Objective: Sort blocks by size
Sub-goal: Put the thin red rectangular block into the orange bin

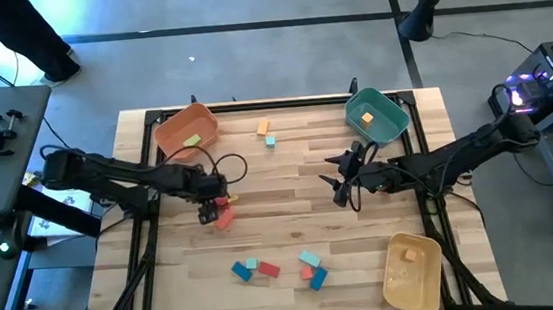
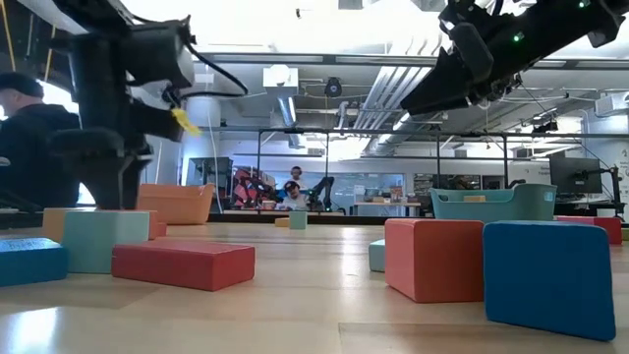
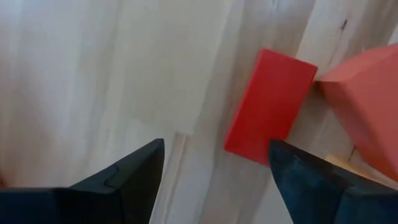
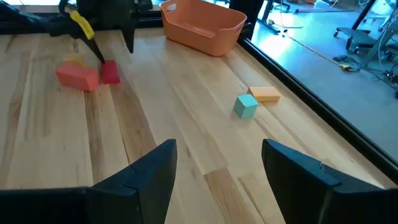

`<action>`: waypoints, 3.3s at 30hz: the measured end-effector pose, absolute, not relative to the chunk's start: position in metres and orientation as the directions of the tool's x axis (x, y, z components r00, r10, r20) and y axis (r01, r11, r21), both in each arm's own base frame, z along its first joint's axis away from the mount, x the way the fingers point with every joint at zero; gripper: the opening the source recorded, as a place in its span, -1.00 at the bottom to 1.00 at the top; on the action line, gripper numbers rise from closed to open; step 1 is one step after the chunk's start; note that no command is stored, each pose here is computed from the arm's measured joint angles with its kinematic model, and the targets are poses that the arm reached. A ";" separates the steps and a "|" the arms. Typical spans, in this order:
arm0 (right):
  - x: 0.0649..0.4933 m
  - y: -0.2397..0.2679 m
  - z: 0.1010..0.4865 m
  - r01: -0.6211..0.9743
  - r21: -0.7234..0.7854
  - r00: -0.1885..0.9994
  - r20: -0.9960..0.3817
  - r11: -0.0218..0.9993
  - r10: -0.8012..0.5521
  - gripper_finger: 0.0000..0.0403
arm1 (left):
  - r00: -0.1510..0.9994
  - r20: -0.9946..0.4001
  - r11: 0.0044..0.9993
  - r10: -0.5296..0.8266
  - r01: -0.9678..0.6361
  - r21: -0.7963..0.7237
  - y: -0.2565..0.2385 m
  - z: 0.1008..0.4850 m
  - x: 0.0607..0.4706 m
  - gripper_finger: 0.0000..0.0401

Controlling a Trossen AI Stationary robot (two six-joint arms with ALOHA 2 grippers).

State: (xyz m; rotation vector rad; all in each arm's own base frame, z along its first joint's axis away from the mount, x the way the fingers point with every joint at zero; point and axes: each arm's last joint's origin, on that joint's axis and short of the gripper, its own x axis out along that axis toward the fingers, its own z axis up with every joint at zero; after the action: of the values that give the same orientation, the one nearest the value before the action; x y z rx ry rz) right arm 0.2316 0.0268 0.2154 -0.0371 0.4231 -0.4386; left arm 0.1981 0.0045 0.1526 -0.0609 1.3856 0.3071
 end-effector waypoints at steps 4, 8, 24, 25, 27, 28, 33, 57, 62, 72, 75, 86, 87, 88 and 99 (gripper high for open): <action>0.232 0.027 0.215 0.401 -0.132 0.820 -0.389 0.907 -0.419 0.16 | 0.166 -0.977 0.975 0.135 -0.200 0.101 0.005 0.148 0.205 0.39; 0.232 0.027 0.215 0.401 -0.132 0.820 -0.389 0.906 -0.419 0.16 | 0.164 -0.978 0.979 0.128 -0.181 0.098 0.005 0.146 0.206 0.39; 0.234 0.022 0.220 0.400 -0.165 0.832 -0.348 0.902 -0.433 0.16 | 0.349 -0.890 0.865 0.293 -0.494 0.091 0.037 0.170 0.232 0.39; 0.235 0.020 0.221 0.407 -0.168 0.833 -0.335 0.898 -0.440 0.16 | 0.345 -0.891 0.847 0.295 -0.526 0.077 0.039 0.170 0.232 0.39; 0.236 0.016 0.225 0.420 -0.174 0.837 -0.306 0.891 -0.454 0.16 | 0.328 -0.896 0.804 0.299 -0.592 0.052 0.042 0.170 0.230 0.39; 0.237 0.013 0.227 0.430 -0.177 0.837 -0.289 0.885 -0.464 0.16 | 0.322 -0.896 0.782 0.305 -0.622 0.043 0.043 0.170 0.229 0.39; 0.240 -0.005 0.238 0.500 -0.164 0.830 -0.191 0.850 -0.525 0.16 | 0.282 -0.890 0.710 0.359 -0.701 0.064 0.040 0.168 0.226 0.39; 0.242 -0.032 0.245 0.472 -0.102 0.864 -0.142 0.876 -0.483 0.16 | 0.365 -0.834 0.688 0.414 -0.725 0.024 0.017 0.116 0.200 0.38; 0.242 -0.034 0.245 0.470 -0.094 0.867 -0.138 0.877 -0.479 0.16 | 0.408 -0.815 0.695 0.412 -0.719 -0.009 0.017 0.108 0.196 0.25; 0.244 -0.009 0.245 0.380 -0.067 0.912 -0.138 0.922 -0.386 0.16 | 0.434 -0.804 0.685 0.407 -0.727 -0.046 0.015 0.108 0.198 -0.52; 0.244 0.004 0.245 0.331 -0.068 0.931 -0.138 0.941 -0.338 0.16 | 0.509 -0.770 0.681 0.384 -0.720 -0.137 0.013 0.111 0.204 -0.53; 0.240 0.039 0.245 0.234 -0.114 0.959 -0.137 0.966 -0.249 0.16 | 0.546 -0.633 0.771 0.549 -0.623 0.131 0.023 0.222 0.262 -0.53; 0.240 0.039 0.245 0.236 -0.118 0.958 -0.136 0.965 -0.251 0.16 | 0.499 -0.626 0.747 0.599 -0.629 0.213 0.028 0.235 0.264 -0.53; 0.240 0.040 0.245 0.235 -0.119 0.959 -0.134 0.965 -0.250 0.16 | 0.461 -0.612 0.720 0.642 -0.637 0.276 0.034 0.249 0.265 -0.53; 0.240 0.040 0.245 0.234 -0.126 0.958 -0.137 0.964 -0.251 0.16 | 0.084 -0.692 0.529 0.717 -0.711 0.462 0.138 0.289 0.220 -0.53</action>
State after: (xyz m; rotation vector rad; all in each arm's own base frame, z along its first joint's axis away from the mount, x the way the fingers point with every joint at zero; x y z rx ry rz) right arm 0.2401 0.0400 0.2451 -0.1093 0.1531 -0.2461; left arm 0.2203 0.1380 0.2894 0.0070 1.0366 1.0655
